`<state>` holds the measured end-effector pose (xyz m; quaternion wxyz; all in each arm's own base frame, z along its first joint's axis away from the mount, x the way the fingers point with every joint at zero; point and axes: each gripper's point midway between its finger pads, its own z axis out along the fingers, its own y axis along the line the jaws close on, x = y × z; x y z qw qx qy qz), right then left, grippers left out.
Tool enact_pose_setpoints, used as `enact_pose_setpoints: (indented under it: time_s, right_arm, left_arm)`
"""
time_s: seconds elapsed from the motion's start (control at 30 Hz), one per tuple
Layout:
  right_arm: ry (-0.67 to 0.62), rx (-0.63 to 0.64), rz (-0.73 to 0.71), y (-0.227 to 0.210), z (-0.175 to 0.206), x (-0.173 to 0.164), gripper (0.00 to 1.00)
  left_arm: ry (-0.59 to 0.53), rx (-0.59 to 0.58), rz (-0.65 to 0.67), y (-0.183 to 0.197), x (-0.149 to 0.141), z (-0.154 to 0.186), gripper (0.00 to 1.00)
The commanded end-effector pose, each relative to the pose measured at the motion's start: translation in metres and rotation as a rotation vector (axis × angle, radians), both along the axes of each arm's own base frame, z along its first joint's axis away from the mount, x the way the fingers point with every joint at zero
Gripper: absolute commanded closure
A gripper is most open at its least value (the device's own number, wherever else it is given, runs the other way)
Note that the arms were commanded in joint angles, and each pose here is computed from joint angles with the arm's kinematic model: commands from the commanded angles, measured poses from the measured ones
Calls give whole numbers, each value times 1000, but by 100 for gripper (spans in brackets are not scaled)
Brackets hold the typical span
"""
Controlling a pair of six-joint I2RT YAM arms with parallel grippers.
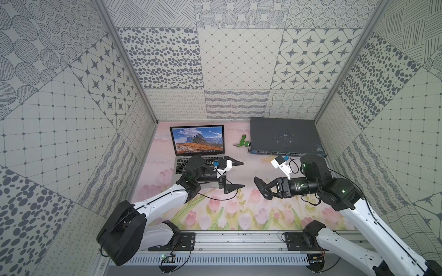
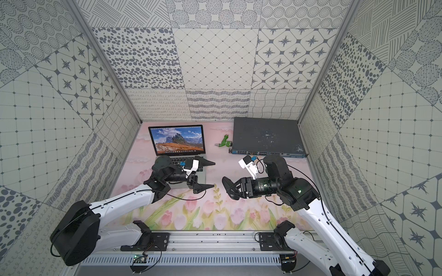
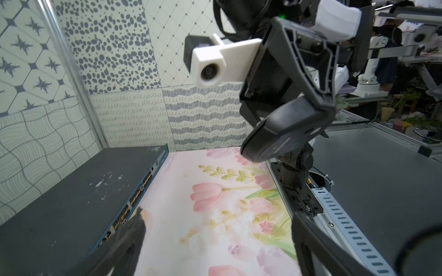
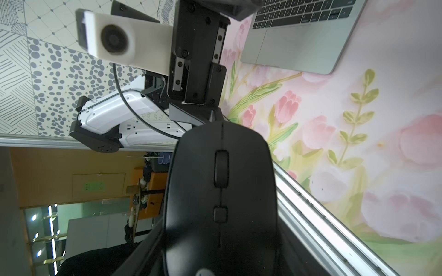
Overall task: Remove the wireless mouse receiver from the laptop
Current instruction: Pick up the mouse from the center of the board.
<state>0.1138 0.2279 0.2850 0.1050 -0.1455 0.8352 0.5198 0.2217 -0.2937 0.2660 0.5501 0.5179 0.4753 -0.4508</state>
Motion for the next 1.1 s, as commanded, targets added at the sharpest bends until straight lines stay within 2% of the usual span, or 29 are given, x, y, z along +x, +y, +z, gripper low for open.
enact_pose_setpoints:
  time_s: [0.0,0.13,0.4,0.53,0.87,0.97,1.07]
  right_arm:
    - [12,39,85,8,2,-11,37]
    - [16,52,131,15,6,-14,37]
    - [7,86,201,27,13,-19,35]
    - [6,99,222,30,14,-20,35]
    - [20,111,240,37,7,-19,35]
    - [20,124,236,39,8,-18,34]
    - [21,128,234,40,7,-18,34]
  left_arm:
    - [-231,-48,-191,-8,-42,24,5]
    - [-225,-52,-263,-15,-60,27,6]
    - [-205,-46,-330,-22,-75,22,11]
    - [-185,-49,-368,-28,-82,22,17]
    - [-147,-52,-403,-30,-92,20,45]
    - [-140,-47,-402,-30,-92,19,57]
    - [-134,-45,-401,-30,-92,20,74]
